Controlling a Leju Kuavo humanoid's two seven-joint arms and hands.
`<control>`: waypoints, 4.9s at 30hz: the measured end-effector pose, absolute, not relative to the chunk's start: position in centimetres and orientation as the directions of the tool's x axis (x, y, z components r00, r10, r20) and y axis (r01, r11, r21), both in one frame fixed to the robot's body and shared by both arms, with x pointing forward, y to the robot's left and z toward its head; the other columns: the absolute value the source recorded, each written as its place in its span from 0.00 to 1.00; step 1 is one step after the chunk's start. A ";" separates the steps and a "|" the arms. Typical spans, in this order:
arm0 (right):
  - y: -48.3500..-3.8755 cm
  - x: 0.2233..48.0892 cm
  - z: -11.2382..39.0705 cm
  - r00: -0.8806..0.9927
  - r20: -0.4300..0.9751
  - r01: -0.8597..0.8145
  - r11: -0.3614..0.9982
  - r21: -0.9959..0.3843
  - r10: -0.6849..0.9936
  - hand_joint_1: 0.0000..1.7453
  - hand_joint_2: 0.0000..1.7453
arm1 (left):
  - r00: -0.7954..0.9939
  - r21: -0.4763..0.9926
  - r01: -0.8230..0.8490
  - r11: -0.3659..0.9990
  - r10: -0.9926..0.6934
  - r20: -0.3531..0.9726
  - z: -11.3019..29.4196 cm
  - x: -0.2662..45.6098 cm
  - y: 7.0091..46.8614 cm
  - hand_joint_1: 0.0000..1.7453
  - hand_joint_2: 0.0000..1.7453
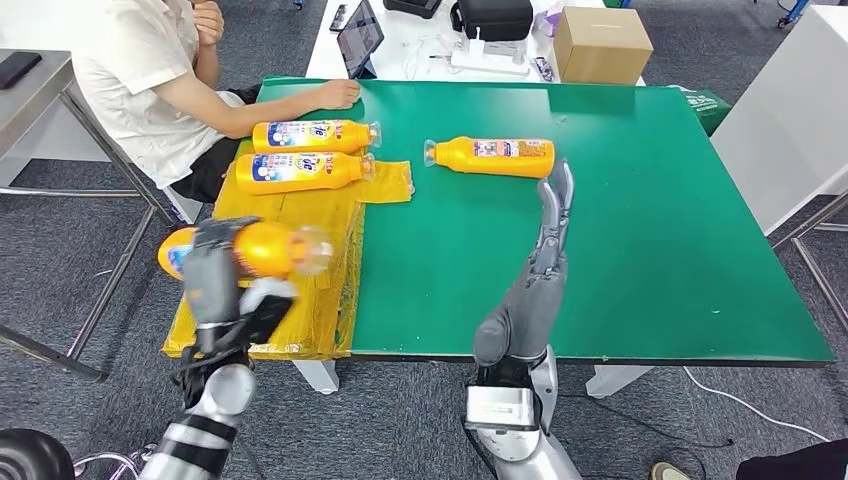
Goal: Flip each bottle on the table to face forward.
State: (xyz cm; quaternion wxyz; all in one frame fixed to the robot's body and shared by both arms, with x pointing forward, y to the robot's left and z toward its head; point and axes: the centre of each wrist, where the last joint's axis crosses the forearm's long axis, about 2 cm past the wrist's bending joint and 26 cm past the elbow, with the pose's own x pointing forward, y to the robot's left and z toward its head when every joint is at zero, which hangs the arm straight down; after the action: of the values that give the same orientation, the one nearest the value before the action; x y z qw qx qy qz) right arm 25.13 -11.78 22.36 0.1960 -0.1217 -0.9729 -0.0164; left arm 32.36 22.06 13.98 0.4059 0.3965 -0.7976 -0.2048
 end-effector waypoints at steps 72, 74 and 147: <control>-13.5 24.1 19.1 -0.795 0.565 0.295 0.954 0.045 0.220 0.00 1.00 | -0.526 0.294 -0.133 0.947 -0.319 0.789 14.2 30.0 14.0 0.00 1.00; -13.7 24.0 18.8 -0.788 0.564 0.315 0.949 0.025 0.247 0.00 1.00 | -0.513 0.171 -0.141 0.975 -0.220 0.830 14.5 29.2 14.3 0.00 1.00; -29.6 34.3 5.0 -0.241 0.309 -0.001 0.318 -0.948 0.920 0.00 1.00 | -0.498 0.022 -0.087 0.996 -0.063 0.865 13.9 22.4 16.4 0.00 1.00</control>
State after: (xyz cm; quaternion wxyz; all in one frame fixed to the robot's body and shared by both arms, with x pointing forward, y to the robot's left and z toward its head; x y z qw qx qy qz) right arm 34.27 -29.56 4.98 0.5005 -0.3593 -0.6393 0.4601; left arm 22.38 16.42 13.92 0.4991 0.0431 -0.8654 0.0120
